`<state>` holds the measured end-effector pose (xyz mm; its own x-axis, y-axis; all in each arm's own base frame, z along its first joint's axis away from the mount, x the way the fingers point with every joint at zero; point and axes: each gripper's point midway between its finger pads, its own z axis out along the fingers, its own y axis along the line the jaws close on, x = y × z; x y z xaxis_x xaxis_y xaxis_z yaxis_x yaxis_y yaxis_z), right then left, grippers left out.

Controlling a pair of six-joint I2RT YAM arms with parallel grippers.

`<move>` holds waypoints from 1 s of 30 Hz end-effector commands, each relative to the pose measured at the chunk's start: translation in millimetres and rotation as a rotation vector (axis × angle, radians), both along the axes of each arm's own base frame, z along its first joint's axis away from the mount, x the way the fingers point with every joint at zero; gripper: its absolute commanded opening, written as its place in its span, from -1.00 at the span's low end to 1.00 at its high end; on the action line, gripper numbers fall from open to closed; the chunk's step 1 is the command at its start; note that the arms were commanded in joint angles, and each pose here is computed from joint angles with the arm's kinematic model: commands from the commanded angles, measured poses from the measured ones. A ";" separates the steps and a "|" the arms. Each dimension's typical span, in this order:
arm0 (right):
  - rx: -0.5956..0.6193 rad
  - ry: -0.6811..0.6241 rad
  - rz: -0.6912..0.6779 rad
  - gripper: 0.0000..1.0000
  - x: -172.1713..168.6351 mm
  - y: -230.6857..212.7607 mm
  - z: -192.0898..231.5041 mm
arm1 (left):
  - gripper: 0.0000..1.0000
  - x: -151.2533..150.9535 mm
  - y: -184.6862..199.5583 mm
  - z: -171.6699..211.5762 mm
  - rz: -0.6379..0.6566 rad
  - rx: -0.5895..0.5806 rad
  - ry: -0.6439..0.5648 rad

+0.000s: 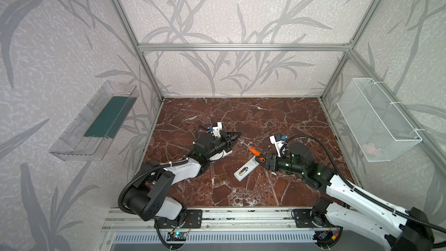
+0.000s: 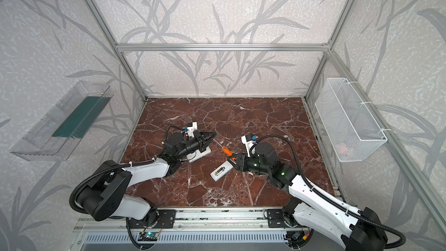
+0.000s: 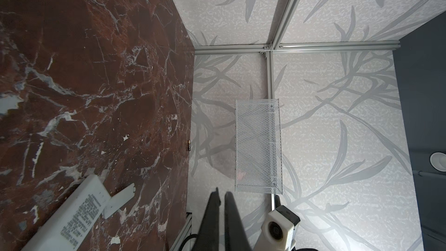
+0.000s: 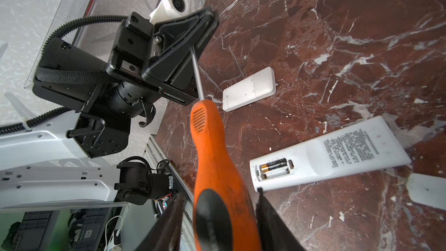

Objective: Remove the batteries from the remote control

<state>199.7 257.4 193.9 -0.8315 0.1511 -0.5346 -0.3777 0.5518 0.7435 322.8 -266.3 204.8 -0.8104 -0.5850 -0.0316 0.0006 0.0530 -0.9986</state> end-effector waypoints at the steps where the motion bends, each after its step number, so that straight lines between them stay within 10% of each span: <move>1: 0.042 -0.056 -0.020 -0.39 3.7 -0.9 15.8 | -1.00 -2.1 5.1 24.1 0.018 -0.062 -0.045; 14: -0.018 -0.113 -0.081 -1.00 3.8 -20.8 22.2 | -0.97 -4.0 4.3 17.2 -0.004 -0.050 -0.033; 16: -0.057 -0.090 -0.073 -1.00 0.9 -24.0 20.2 | -0.33 -5.0 4.3 18.0 -0.020 -0.017 -0.048; 17: -0.089 -0.073 -0.066 -1.00 -1.8 -26.6 20.1 | 0.10 -6.2 5.9 18.5 -0.027 0.017 -0.063; 19: -0.168 -0.039 -0.040 -1.00 -9.2 -33.0 18.8 | 0.32 -10.0 13.9 10.9 -0.032 0.124 -0.073; 25: -0.470 0.202 0.136 -1.00 -51.2 -56.3 1.4 | 0.41 -27.8 61.4 -4.3 -0.050 0.654 -0.152; 30: -0.550 0.331 0.221 -1.00 -75.8 -64.8 4.5 | 0.34 -29.7 70.5 -4.6 -0.112 0.752 -0.183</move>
<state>161.6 215.5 209.5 -0.9193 -0.1607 -0.3593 -0.3391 0.7869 0.5156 309.8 -207.9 250.2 -0.7349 -0.4316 -0.5231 0.2324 0.5644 -0.7921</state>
